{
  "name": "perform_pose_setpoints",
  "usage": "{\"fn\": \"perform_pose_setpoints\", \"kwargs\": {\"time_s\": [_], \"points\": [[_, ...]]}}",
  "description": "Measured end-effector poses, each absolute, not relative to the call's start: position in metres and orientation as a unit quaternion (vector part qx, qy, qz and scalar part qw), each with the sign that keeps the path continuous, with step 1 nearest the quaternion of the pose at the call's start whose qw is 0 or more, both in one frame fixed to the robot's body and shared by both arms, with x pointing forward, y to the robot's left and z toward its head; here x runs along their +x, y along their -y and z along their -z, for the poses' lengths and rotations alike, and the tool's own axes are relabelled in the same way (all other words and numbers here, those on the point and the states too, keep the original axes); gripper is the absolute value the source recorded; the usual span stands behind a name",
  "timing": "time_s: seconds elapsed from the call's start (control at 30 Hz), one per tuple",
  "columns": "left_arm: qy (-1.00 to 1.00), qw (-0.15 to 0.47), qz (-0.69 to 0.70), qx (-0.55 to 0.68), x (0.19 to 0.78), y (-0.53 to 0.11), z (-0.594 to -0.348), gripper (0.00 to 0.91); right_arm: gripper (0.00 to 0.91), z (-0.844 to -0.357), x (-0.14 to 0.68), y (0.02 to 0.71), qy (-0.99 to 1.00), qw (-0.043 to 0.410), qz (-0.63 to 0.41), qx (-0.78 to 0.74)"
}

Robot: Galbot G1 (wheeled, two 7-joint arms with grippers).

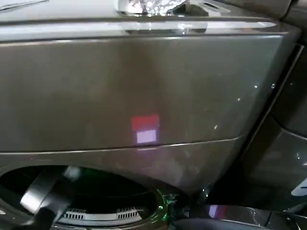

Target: Grasp the clothes from the dryer.

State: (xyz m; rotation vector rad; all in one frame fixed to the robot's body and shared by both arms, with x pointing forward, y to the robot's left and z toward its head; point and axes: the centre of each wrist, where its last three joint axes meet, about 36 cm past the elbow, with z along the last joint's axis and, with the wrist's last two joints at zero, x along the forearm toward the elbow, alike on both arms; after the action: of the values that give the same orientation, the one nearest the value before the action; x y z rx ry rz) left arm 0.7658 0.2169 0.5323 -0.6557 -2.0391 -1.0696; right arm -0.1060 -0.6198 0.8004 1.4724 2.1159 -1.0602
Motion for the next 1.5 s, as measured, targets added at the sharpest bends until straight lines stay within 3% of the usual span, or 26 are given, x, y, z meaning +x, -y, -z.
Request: {"fn": "perform_pose_setpoints", "kwargs": {"time_s": [0.63, 1.2, 1.27, 1.3, 1.4, 1.5], "points": [[0.685, 0.4, 0.53, -0.301, 0.784, -0.208, -0.569, 0.907, 0.907, -0.794, -0.1, 0.616, -0.752, 0.173, 0.375, 0.513], [0.607, 0.444, 0.573, -0.325, 0.785, -0.217, -0.552, 0.907, 0.907, -0.792, -0.094, 0.614, -0.756, 0.172, 0.377, 0.507], [0.604, 0.446, 0.574, -0.328, 0.785, -0.217, -0.549, 0.694, 0.907, -0.792, -0.094, 0.614, -0.756, 0.172, 0.377, 0.506], [0.602, 0.447, 0.573, -0.329, 0.785, -0.217, -0.547, 0.648, 0.907, -0.792, -0.094, 0.614, -0.756, 0.172, 0.378, 0.506], [0.599, 0.452, 0.571, -0.334, 0.784, -0.218, -0.543, 0.592, 0.907, -0.791, -0.093, 0.614, -0.757, 0.172, 0.378, 0.505], [0.596, 0.455, 0.567, -0.34, 0.784, -0.218, -0.539, 0.592, 0.907, -0.791, -0.093, 0.614, -0.757, 0.171, 0.378, 0.504]]}}
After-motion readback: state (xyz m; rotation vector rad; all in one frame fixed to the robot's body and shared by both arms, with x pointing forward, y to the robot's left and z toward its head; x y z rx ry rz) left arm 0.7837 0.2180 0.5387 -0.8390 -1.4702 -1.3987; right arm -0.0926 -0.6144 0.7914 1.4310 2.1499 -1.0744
